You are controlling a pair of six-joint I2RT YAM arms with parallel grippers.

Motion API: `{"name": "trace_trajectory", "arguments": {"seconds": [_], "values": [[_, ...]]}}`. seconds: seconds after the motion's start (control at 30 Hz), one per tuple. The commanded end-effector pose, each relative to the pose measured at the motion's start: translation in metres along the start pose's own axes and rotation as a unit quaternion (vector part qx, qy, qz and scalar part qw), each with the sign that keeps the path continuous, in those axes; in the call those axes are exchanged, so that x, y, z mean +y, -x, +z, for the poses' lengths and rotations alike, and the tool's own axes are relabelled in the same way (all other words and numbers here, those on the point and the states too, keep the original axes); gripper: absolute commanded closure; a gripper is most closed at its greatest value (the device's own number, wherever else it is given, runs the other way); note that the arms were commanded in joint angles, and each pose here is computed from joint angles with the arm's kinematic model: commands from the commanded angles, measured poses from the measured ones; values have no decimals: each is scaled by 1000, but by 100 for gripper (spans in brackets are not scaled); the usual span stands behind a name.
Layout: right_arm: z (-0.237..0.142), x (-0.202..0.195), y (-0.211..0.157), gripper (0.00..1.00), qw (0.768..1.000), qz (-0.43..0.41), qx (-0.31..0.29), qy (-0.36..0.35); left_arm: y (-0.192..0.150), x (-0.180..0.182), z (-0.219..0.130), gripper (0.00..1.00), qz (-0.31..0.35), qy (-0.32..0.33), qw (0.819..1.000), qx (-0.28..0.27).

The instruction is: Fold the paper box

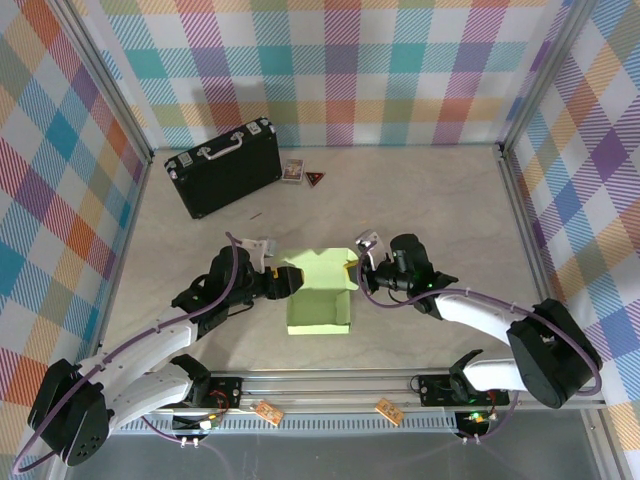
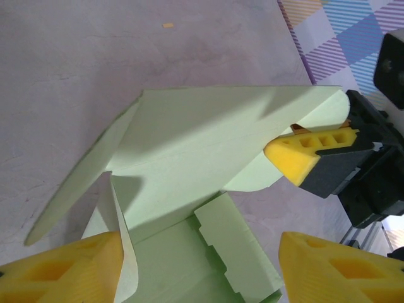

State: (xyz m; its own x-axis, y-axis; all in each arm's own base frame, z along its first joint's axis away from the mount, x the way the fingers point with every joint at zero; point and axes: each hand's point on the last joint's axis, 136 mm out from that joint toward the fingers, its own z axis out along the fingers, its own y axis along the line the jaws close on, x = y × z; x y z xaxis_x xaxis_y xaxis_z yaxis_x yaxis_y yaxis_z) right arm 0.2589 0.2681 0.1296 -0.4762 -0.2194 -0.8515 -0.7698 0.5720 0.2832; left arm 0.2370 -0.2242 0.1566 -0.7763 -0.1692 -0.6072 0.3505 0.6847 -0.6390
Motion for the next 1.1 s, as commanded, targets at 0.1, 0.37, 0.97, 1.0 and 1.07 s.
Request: {"name": "trace_trajectory", "arguments": {"seconds": [0.1, 0.37, 0.97, 1.0, 1.07], "values": [[-5, 14, 34, 100, 997, -44, -68, 19, -10, -2, 7, 35, -17, -20, 1000, 1], [-1, 23, 31, 100, 995, -58, -66, 44, -6, -9, 13, 39, -13, -36, 999, -4], [-5, 18, 33, 100, 994, -78, -75, 20, -7, -22, 13, 36, 43, -30, 999, 12], [-6, 18, 33, 100, 994, -82, -76, 16, -5, -22, 8, 34, 52, -23, 998, 9], [-9, 17, 34, 100, 993, -93, -78, 10, -1, -24, -6, 31, 71, -12, 997, 2]]}}
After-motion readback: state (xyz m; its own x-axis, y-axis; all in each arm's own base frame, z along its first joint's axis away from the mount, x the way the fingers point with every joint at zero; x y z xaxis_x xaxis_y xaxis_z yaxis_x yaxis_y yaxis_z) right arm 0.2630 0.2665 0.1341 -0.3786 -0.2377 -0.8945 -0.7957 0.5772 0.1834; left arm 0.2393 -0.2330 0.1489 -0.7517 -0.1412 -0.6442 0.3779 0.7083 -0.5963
